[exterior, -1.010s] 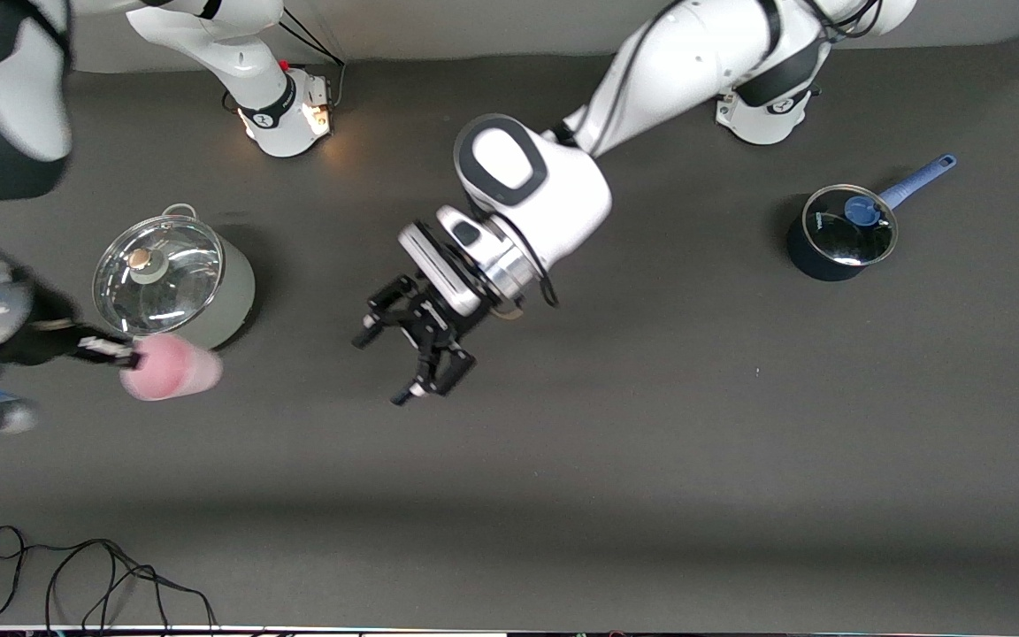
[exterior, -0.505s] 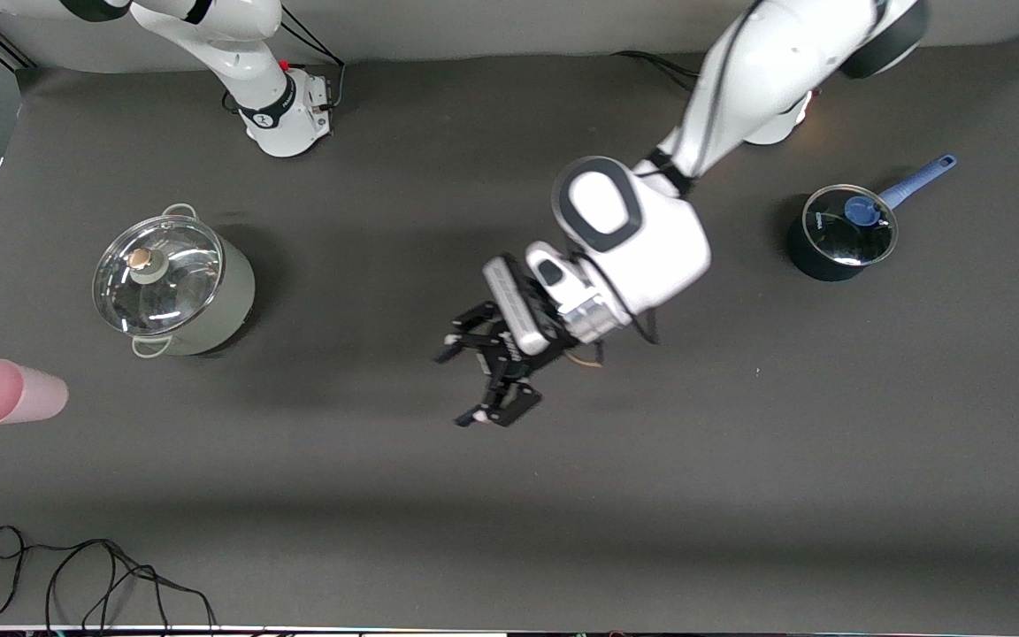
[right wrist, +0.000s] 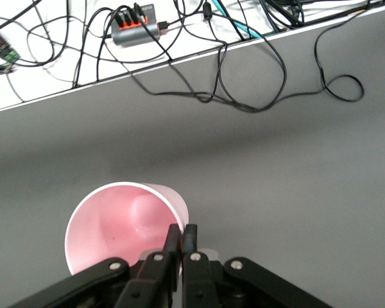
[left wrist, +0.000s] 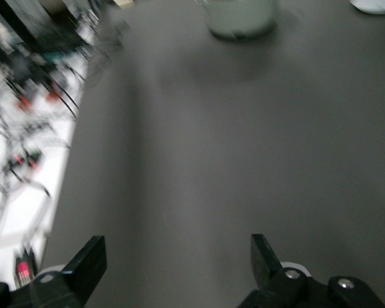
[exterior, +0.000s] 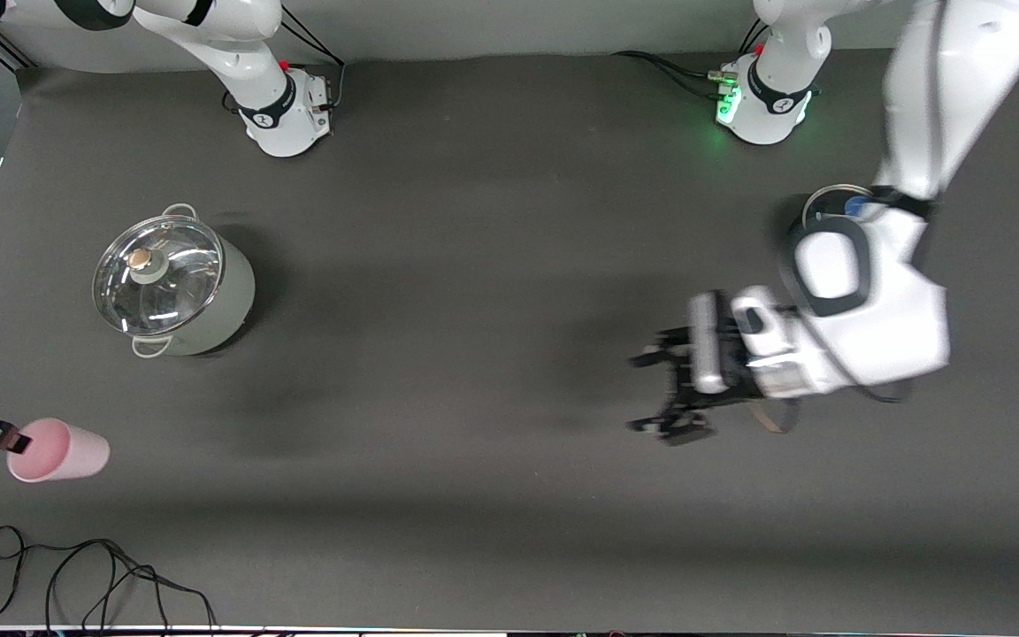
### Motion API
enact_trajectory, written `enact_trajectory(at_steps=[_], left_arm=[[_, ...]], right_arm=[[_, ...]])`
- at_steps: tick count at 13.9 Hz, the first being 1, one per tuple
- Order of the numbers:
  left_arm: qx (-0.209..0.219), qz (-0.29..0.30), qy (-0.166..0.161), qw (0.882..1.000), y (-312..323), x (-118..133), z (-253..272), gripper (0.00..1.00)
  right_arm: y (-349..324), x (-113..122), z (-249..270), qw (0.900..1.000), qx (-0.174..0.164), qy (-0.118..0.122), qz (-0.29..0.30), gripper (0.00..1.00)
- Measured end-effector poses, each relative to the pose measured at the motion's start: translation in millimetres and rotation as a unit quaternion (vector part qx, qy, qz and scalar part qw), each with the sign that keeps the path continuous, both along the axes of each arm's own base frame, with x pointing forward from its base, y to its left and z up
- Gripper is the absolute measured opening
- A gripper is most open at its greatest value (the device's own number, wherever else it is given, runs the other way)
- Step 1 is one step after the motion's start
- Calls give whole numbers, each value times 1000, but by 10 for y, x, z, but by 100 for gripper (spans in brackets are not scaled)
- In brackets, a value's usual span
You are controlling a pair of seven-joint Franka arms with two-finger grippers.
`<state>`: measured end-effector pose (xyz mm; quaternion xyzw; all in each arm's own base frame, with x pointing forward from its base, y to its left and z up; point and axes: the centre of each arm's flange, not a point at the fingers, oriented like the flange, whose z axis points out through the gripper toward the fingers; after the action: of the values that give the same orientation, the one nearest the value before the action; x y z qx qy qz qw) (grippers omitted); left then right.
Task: Transfer pink cup from left to right arm
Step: 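Pull the cup away with the right gripper while the left gripper withdraws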
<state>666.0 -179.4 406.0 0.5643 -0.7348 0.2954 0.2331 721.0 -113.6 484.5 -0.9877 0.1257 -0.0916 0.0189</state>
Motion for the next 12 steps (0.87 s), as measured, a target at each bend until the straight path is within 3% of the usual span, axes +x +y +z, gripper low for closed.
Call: enact_trajectory(at_steps=[3, 5, 7, 9, 12], left_arm=[[134, -24, 64, 989, 918, -148, 317, 100], [238, 13, 99, 966, 1272, -258, 649, 100], [315, 90, 109, 939, 1404, -343, 1025, 100], [356, 192, 127, 906, 1445, -436, 1365, 100], [384, 353, 158, 838, 1520, -500, 1613, 100]], right_arm=[[-74, 37, -939, 999, -13, -6, 35, 4], [-110, 4, -1446, 998, -15, 12, 58, 4], [-146, -13, -1735, 997, -15, 28, 75, 4], [-199, -34, -1923, 995, -14, 40, 86, 4], [-240, -54, -2110, 994, -13, 52, 98, 4]])
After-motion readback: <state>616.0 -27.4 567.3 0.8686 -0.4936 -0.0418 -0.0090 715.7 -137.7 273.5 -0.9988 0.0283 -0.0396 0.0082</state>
